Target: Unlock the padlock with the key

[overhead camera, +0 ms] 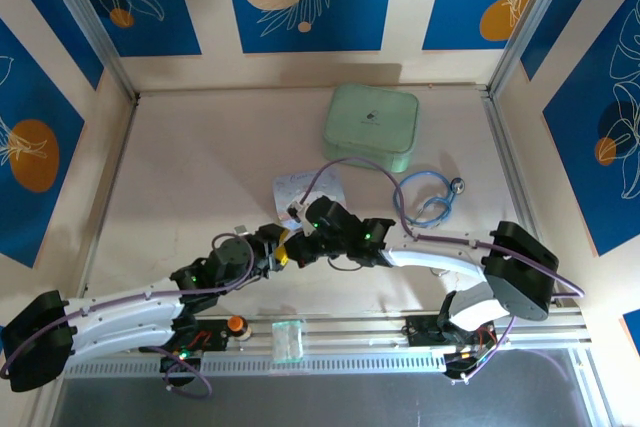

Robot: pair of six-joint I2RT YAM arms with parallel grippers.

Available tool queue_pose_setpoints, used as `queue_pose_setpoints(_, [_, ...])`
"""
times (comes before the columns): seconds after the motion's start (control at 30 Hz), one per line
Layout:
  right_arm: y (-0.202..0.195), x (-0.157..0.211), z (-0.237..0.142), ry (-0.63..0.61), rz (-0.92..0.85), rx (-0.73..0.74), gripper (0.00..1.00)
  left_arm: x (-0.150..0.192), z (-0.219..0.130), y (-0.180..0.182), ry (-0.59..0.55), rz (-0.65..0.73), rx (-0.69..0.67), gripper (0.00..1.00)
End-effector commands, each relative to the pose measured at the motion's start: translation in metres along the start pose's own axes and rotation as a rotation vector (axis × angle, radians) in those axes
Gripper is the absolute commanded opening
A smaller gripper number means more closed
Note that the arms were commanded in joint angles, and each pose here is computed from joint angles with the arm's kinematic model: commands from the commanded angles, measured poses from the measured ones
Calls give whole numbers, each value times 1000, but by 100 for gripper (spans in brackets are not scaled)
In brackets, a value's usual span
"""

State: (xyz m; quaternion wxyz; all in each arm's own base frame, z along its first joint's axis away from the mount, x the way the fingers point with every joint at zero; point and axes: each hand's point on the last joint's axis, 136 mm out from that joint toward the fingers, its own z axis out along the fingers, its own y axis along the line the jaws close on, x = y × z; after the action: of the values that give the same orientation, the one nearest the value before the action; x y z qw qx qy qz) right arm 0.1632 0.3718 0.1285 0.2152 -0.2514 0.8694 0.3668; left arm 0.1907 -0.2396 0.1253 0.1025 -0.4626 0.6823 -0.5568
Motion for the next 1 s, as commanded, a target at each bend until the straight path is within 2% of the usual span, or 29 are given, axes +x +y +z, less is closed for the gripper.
queue_pose_setpoints(0.0, [1,6,-8,8,-5,-24,0,-8,-2,9,-37,21,-27,41])
queue_pose_setpoints(0.13, [-3,6,-11,-1,2,-16,0,-10,-3,11,-50,33,-44,38])
queue_pose_setpoints(0.2, [-4,6,-11,-1,2,-15,0,-11,-3,9,-54,38,-36,27])
queue_pose_setpoints(0.33, [-5,6,-11,-5,7,-16,0,-11,-3,4,-57,41,-4,13])
queue_pose_setpoints(0.5, [-8,6,-13,-11,13,-15,0,-13,-5,6,-73,58,-32,11])
queue_pose_setpoints(0.6, [-9,6,-13,-13,16,-19,0,-14,-4,7,-73,66,-33,0])
queue_pose_setpoints(0.77, [-3,5,-14,-12,13,-54,0,-11,-4,0,-69,117,-14,0])
queue_pose_setpoints(0.8, [0,4,-15,-10,8,-76,4,-10,-4,-5,-70,144,4,0])
queue_pose_setpoints(0.9, [-3,-12,-28,-74,126,-99,69,-6,-5,-27,-87,281,59,0])
queue_pose_setpoints(0.93, [-2,-21,-35,-109,178,-137,81,-5,-7,-36,-99,339,82,0])
queue_pose_setpoints(0.97, [-1,-29,-42,-138,217,-181,83,-4,-8,-44,-113,382,102,0])
